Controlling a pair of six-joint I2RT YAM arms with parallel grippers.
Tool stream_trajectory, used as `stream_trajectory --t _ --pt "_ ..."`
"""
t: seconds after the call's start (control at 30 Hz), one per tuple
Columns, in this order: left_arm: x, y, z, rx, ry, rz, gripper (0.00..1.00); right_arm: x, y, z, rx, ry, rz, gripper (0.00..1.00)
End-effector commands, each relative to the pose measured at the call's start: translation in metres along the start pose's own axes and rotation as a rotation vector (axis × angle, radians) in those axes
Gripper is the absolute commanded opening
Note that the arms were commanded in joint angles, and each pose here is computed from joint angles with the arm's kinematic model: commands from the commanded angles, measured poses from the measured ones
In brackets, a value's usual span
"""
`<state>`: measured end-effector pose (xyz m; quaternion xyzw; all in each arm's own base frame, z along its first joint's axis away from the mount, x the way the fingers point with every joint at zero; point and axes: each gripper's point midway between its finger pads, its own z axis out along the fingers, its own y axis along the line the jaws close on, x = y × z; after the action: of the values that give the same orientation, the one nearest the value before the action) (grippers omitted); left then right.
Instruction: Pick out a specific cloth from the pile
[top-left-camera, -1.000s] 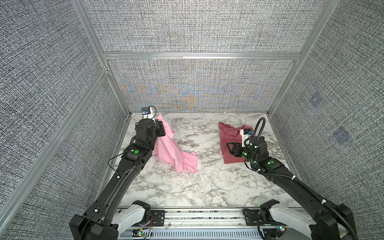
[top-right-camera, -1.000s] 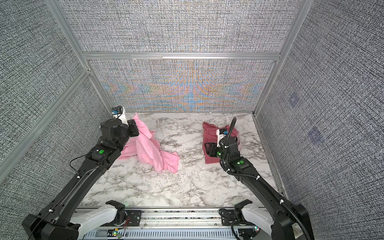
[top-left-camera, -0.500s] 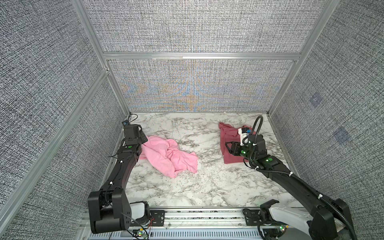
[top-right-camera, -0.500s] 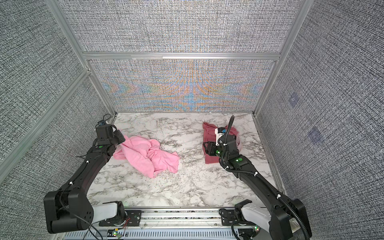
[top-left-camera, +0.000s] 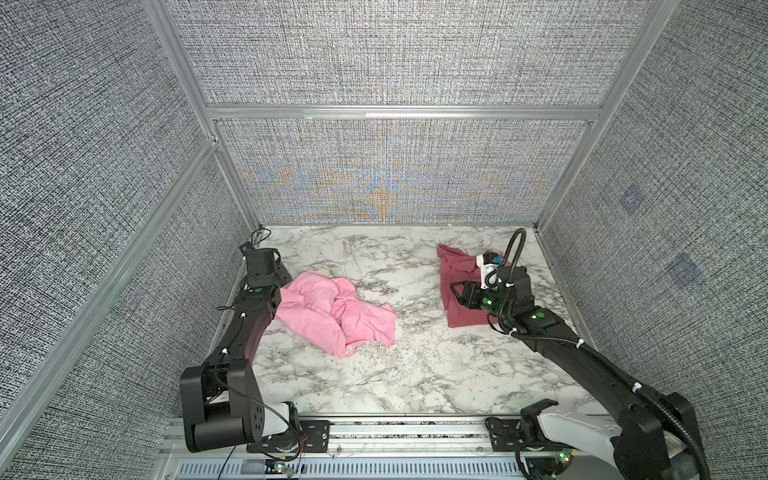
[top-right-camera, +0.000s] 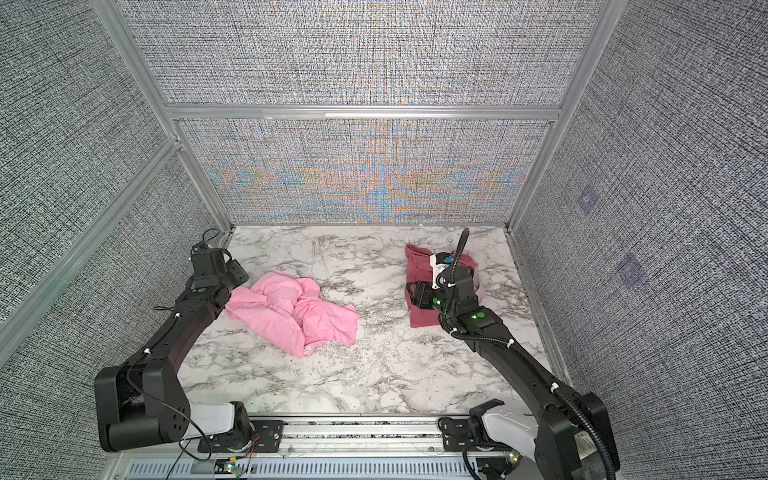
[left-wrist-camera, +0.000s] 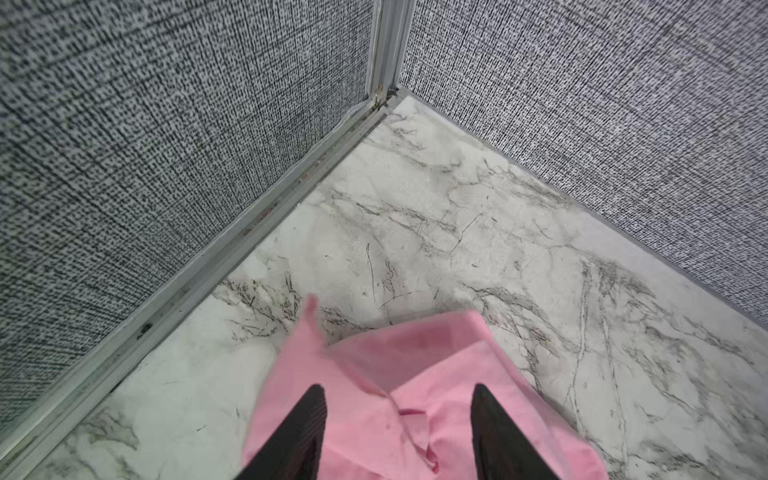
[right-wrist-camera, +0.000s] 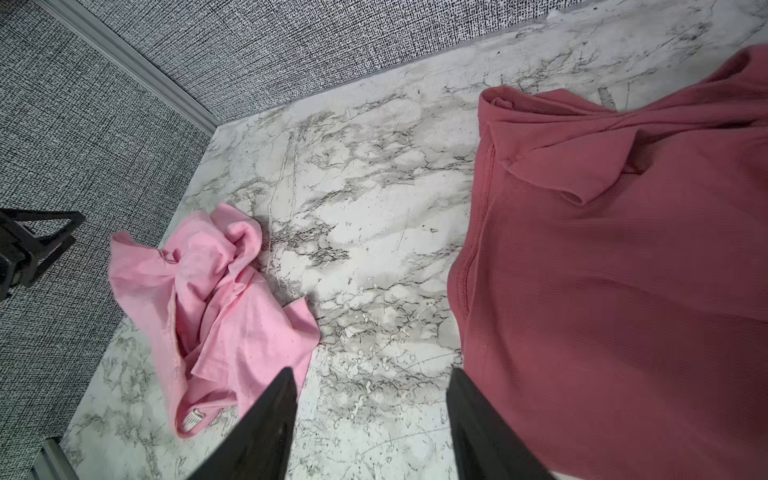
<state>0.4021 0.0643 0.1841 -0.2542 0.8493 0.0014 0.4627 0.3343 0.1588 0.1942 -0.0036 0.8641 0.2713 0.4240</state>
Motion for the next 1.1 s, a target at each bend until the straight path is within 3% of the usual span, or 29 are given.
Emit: stream_trajectory --t 0.0,0.13,0.23,0.37,0.6,0.83,1.07 --pt "0.001 -0.015 -0.01 0.085 0.022 0.046 0.56 -0.006 0.004 -0.002 -0.016 -0.019 -0.009 0.59" --pt "0.012 -0.049 -0.03 0.172 0.027 0.144 0.56 -0.006 0.002 -0.004 -0.007 -0.024 -0.012 0.59" --pt "0.04 -0.093 -0.05 0.278 0.05 0.255 0.55 -0.004 0.002 -0.004 -0.008 -0.019 -0.009 0.59" --pt "0.098 -0.145 -0.073 0.42 0.133 0.359 0.54 -0.004 0.001 -0.008 -0.005 -0.023 -0.009 0.59" --pt "0.203 -0.207 -0.096 0.513 0.261 0.575 0.54 0.0 -0.011 -0.015 0.034 -0.034 0.001 0.59" --pt "0.264 -0.23 -0.092 0.539 0.391 0.709 0.56 0.005 -0.02 -0.024 0.056 -0.049 0.011 0.59" --pt "0.29 -0.222 -0.078 0.495 0.448 0.777 0.56 0.013 -0.025 -0.029 0.062 -0.06 0.03 0.59"
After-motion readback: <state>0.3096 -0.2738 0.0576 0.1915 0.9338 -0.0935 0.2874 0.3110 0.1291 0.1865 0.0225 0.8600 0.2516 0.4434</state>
